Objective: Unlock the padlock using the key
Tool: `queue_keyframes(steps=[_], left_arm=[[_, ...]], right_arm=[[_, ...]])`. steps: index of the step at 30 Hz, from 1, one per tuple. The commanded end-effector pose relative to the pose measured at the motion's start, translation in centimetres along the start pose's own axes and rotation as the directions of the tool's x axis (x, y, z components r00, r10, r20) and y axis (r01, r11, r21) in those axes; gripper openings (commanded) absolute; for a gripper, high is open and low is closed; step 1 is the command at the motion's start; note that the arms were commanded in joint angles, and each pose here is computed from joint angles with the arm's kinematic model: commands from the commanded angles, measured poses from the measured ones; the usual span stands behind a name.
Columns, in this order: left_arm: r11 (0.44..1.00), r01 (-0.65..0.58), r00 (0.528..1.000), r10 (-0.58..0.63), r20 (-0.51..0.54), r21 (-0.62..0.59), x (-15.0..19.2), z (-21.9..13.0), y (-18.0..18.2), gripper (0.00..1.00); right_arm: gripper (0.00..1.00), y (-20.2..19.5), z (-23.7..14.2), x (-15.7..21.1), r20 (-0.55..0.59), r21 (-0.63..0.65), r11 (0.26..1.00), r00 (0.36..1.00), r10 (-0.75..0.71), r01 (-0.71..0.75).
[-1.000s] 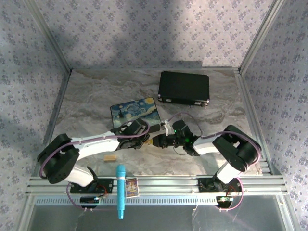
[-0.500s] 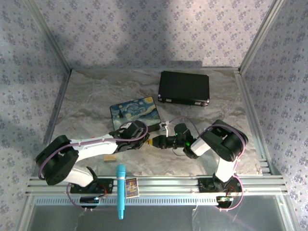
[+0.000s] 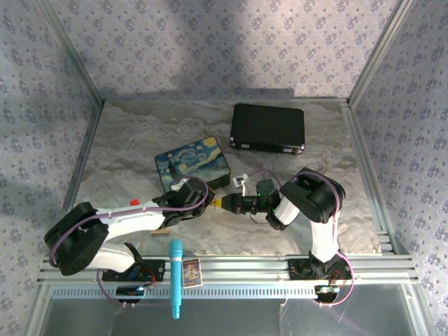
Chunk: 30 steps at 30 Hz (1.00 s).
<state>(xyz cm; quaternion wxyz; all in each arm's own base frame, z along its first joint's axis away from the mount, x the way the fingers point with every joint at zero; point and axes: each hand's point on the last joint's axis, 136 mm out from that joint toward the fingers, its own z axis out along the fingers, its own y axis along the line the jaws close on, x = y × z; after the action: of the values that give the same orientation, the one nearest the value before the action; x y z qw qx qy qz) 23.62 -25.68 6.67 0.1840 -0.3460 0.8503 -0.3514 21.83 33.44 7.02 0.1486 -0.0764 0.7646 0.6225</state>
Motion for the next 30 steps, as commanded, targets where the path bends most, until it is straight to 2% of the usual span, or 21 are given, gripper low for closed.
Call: queue_keyframes(steps=[1,4,9,11,12,14,16,20,27,28,30], left_arm=[[0.995,0.077,0.995,-0.073,-0.063,0.062,1.0,-1.0,-2.6,0.0],[0.996,0.087,0.994,-0.085,-0.064,0.03,1.1,-0.8,-2.0,0.0],[0.993,0.062,0.995,-0.069,-0.07,-0.097,1.0,-0.6,-0.5,0.0],[0.987,0.064,0.994,-0.076,-0.084,-0.145,1.2,-0.6,-0.1,0.0],[0.983,0.064,0.992,-0.081,-0.094,-0.173,1.3,-0.5,0.2,0.0],[0.978,0.063,0.99,-0.087,-0.113,-0.198,1.5,-0.3,0.4,0.0],[0.969,0.066,0.987,-0.098,-0.124,-0.238,1.7,-0.2,0.9,0.0],[0.946,0.075,0.982,-0.124,-0.14,-0.314,2.1,0.0,1.7,0.02],[0.935,0.056,0.978,-0.123,-0.17,-0.351,2.7,0.6,1.6,0.03],[0.932,0.052,0.978,-0.121,-0.171,-0.359,2.7,0.6,1.6,0.03],[0.931,0.052,0.977,-0.122,-0.174,-0.362,2.8,0.6,1.6,0.03]], right_arm=[[0.2,-3.0,-0.9,0.4,0.006,0.15,0.989,1.0,0.014,-0.015],[0.27,-3.7,-1.4,0.8,-0.021,0.235,0.972,0.999,-0.025,0.03],[0.42,-4.4,-2.9,1.2,-0.089,0.374,0.913,0.986,-0.137,0.161],[0.47,-4.5,-3.5,1.1,-0.145,0.459,0.842,0.959,-0.245,0.284],[0.5,-4.5,-4.0,1.2,-0.192,0.52,0.778,0.935,-0.297,0.354],[0.54,-4.4,-4.9,1.0,-0.294,0.588,0.629,0.859,-0.419,0.509],[0.56,-3.7,-5.4,0.6,-0.377,0.6,0.46,0.739,-0.559,0.654],[0.57,-1.8,-5.9,0.1,-0.429,0.579,0.226,0.529,-0.732,0.783],[0.53,-0.9,-4.6,1.6,-0.646,0.365,-0.157,0.129,-0.752,0.918],[0.53,-0.7,-4.3,1.5,-0.66,0.351,-0.199,0.091,-0.746,0.915],[0.52,-0.5,-3.8,1.1,-0.681,0.341,-0.249,0.056,-0.73,0.906]])
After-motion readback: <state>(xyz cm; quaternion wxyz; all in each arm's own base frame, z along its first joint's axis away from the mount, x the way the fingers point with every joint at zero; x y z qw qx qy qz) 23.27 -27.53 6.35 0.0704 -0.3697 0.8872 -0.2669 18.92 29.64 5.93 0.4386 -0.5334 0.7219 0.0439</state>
